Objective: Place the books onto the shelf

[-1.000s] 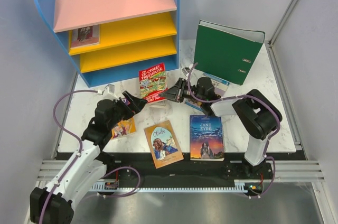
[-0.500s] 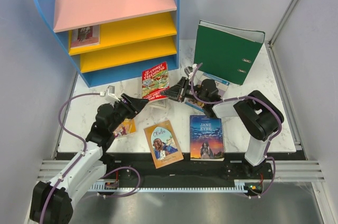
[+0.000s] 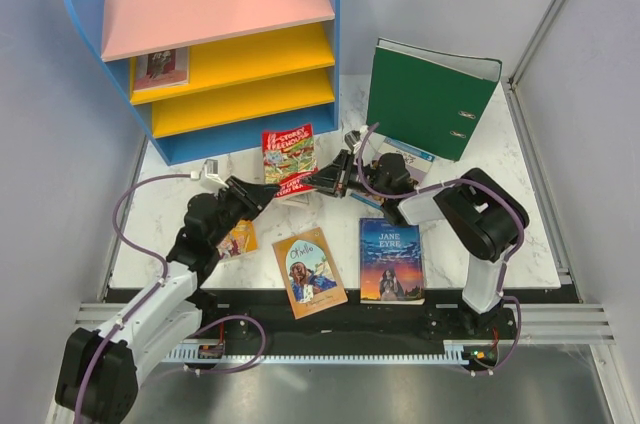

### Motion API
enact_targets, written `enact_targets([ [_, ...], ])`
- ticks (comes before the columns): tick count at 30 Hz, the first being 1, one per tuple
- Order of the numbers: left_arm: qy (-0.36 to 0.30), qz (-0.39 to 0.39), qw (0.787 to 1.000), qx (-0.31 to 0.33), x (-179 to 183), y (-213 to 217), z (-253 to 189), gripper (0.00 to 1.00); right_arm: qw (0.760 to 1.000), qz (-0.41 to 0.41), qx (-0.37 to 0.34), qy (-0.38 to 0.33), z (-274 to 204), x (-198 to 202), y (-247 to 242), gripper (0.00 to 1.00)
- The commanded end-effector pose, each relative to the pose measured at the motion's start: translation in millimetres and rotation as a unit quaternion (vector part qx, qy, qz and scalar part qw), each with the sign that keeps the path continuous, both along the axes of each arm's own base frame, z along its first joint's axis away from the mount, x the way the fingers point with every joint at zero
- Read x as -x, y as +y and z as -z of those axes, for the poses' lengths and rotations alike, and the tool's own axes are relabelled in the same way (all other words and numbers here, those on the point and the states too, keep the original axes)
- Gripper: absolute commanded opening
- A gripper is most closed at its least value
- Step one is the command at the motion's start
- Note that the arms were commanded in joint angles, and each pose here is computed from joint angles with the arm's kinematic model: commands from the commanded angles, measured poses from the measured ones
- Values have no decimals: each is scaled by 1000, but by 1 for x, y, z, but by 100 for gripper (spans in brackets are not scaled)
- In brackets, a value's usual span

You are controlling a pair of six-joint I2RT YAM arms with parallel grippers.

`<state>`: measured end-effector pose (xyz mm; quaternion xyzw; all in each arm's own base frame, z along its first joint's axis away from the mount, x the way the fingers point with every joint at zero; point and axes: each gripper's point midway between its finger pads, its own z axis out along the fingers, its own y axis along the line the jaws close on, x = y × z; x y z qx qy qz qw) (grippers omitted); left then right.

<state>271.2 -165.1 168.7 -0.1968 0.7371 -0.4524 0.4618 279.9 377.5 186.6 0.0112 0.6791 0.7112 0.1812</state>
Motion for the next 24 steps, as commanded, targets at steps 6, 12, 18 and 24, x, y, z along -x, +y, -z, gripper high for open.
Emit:
enact_targets([
  [6,-35,15,999,14,-2,-9,-36,2,995,-31,-58,-75,-37,18,4,7],
  [12,-44,16,999,-26,-5,-6,-59,2,998,1,-4,-63,0,10,-5,56],
  [18,-64,39,995,-67,-14,-12,-95,2,980,72,179,-43,75,-6,-30,78],
  [24,-115,89,985,-98,-23,-28,-157,2,893,201,377,-144,88,-32,-85,98],
])
